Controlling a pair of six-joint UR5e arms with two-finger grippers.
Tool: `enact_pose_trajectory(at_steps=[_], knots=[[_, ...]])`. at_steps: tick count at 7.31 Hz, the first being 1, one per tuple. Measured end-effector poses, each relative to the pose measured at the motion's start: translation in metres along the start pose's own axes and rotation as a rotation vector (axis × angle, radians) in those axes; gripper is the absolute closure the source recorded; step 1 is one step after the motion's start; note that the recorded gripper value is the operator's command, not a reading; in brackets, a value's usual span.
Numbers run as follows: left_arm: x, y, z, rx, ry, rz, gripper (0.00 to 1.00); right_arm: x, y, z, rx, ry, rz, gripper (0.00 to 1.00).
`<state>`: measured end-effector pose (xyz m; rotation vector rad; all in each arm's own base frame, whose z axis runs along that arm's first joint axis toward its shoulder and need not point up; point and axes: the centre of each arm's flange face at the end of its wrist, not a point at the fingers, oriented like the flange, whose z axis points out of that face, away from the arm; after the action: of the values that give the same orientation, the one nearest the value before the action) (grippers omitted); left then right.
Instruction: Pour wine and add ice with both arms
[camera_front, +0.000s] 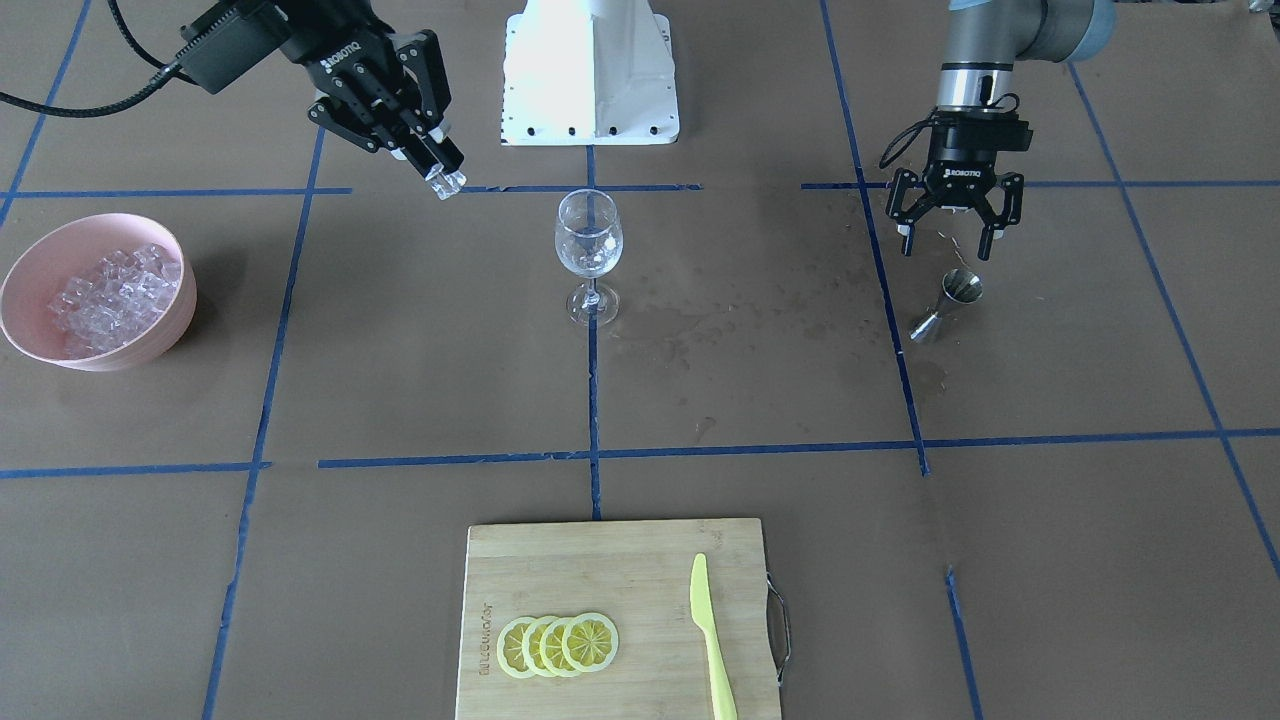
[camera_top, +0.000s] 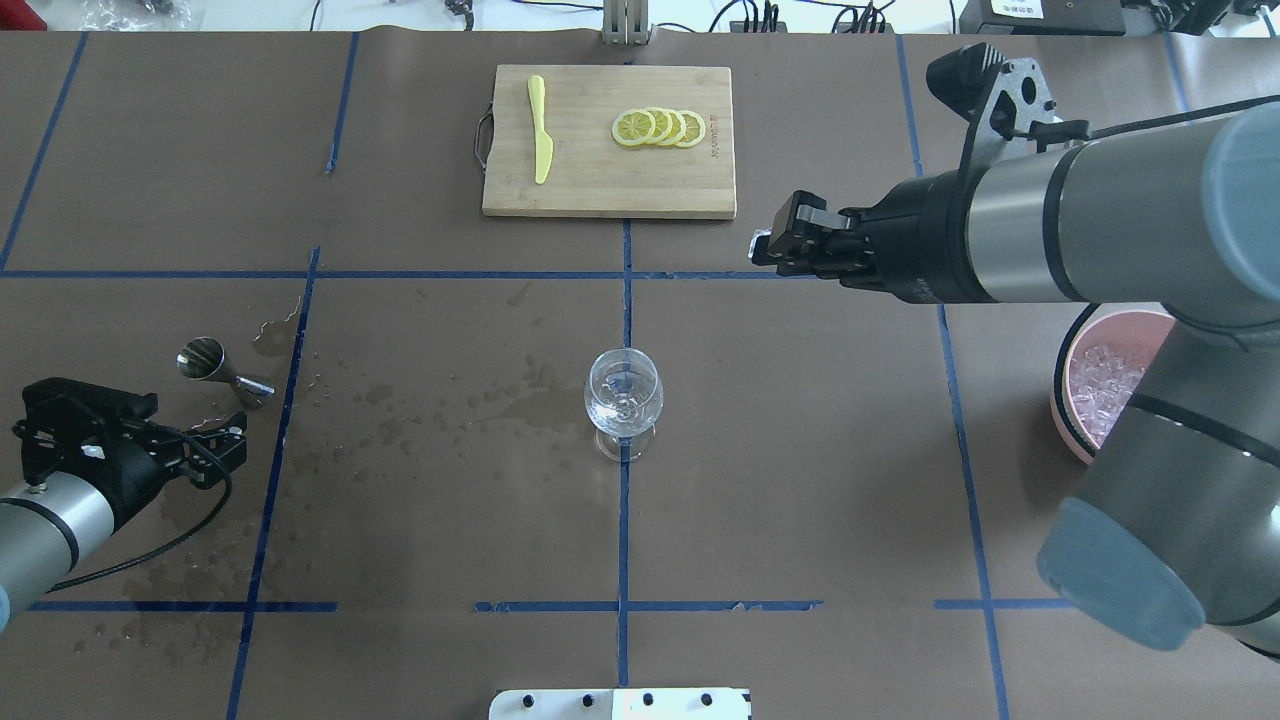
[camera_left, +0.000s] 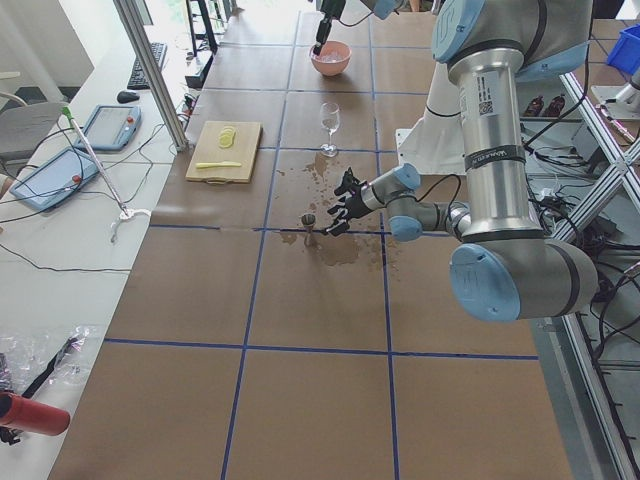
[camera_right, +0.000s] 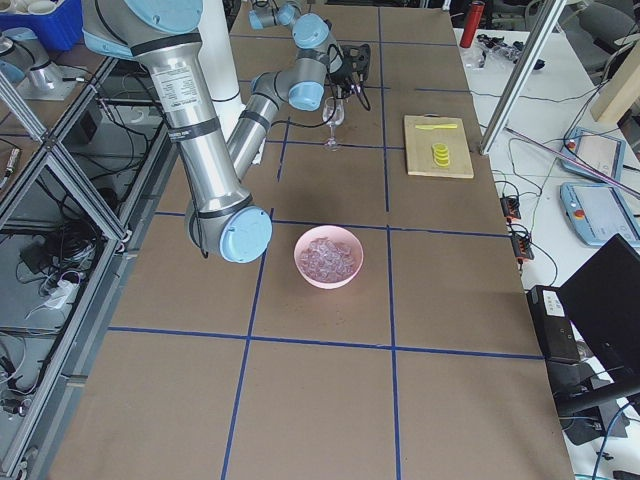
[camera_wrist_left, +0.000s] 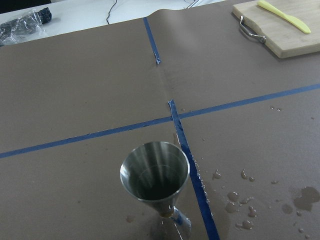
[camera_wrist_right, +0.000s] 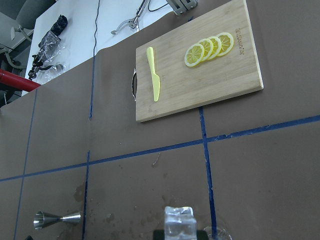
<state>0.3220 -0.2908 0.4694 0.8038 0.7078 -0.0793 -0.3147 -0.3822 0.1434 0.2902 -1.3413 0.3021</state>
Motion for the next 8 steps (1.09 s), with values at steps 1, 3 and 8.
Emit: enact_pose_trajectory(at_steps=[1,3,8], knots=[[-0.005,-0.012,-0.005,-0.031,0.022,0.007,0.00,-0.009,0.014,0.013,0.002,-0.004,-0.010,1.00],[-0.015,-0.037,-0.018,-0.068,0.062,0.028,0.00,-0.021,0.040,0.040,-0.015,-0.002,-0.024,1.00],[-0.040,-0.096,-0.050,-0.122,0.109,0.086,0.00,-0.031,0.071,0.092,-0.067,0.037,-0.036,1.00]])
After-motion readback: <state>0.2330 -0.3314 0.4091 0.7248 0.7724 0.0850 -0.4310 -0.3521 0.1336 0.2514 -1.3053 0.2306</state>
